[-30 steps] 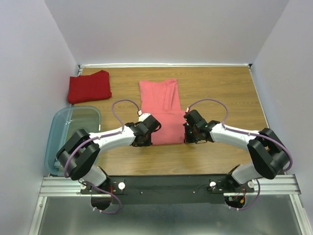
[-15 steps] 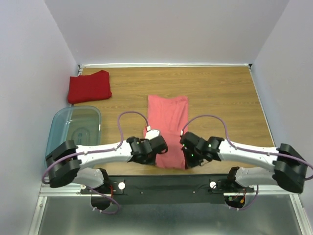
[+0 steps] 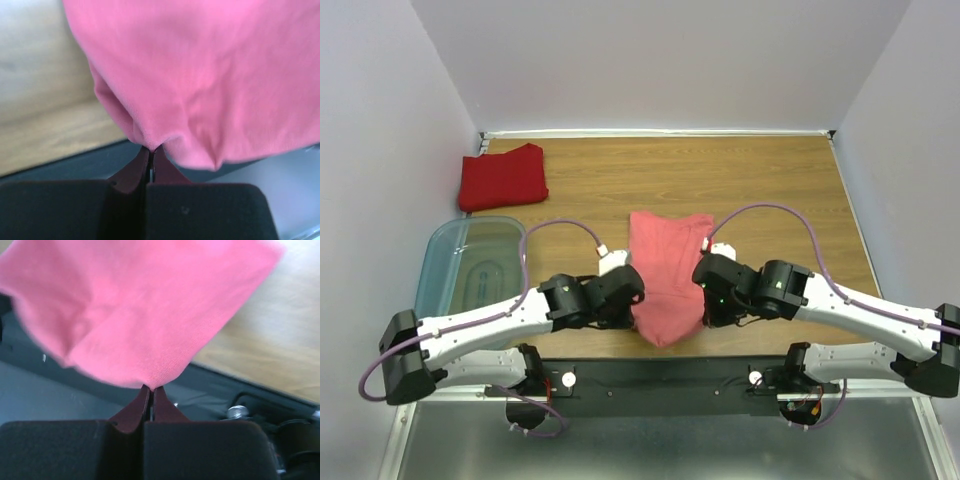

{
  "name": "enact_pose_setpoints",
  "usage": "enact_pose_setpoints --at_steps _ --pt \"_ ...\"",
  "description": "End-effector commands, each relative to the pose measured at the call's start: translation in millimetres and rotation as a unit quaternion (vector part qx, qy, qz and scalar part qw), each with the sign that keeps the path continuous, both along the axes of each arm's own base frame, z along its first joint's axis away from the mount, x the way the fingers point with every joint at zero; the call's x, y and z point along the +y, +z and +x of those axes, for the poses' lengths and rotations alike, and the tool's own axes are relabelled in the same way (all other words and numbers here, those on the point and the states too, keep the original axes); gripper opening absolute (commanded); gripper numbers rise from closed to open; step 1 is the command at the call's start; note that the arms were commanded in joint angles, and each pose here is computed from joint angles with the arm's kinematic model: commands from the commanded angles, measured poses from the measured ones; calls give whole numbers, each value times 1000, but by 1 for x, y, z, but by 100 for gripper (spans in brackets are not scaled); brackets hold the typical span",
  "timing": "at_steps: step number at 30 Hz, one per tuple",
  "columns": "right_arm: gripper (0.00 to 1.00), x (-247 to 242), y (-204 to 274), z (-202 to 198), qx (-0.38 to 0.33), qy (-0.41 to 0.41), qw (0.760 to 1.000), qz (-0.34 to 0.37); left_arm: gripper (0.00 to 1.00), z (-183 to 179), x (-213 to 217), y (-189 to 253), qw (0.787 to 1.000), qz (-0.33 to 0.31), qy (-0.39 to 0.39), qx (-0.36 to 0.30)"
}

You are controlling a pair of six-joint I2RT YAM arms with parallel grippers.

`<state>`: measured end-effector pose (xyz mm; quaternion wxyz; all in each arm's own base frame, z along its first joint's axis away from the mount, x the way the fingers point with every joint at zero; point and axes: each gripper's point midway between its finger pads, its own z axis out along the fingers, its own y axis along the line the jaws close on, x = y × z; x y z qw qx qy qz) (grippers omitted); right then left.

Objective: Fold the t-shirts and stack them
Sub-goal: Fold the tshirt

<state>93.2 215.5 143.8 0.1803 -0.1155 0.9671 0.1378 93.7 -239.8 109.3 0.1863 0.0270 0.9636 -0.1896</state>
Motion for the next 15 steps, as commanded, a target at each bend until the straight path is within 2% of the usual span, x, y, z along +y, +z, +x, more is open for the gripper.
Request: enact_pose_setpoints --at_steps 1,5,8,12,15 --pt "0 -41 13 37 -62 -40 994 -86 0 39 0 32 997 -41 13 -66" --pt "0 -52 29 67 -85 -53 990 -97 0 77 13 54 993 -36 27 -113" --pt "0 -55 31 77 -90 -51 989 -109 0 91 15 61 991 -32 22 -127" --pt "0 -59 29 95 -91 -50 987 -120 0 119 22 59 989 -18 22 -142" --pt "0 -57 25 107 -86 -49 990 -101 0 132 21 59 988 -31 13 -149"
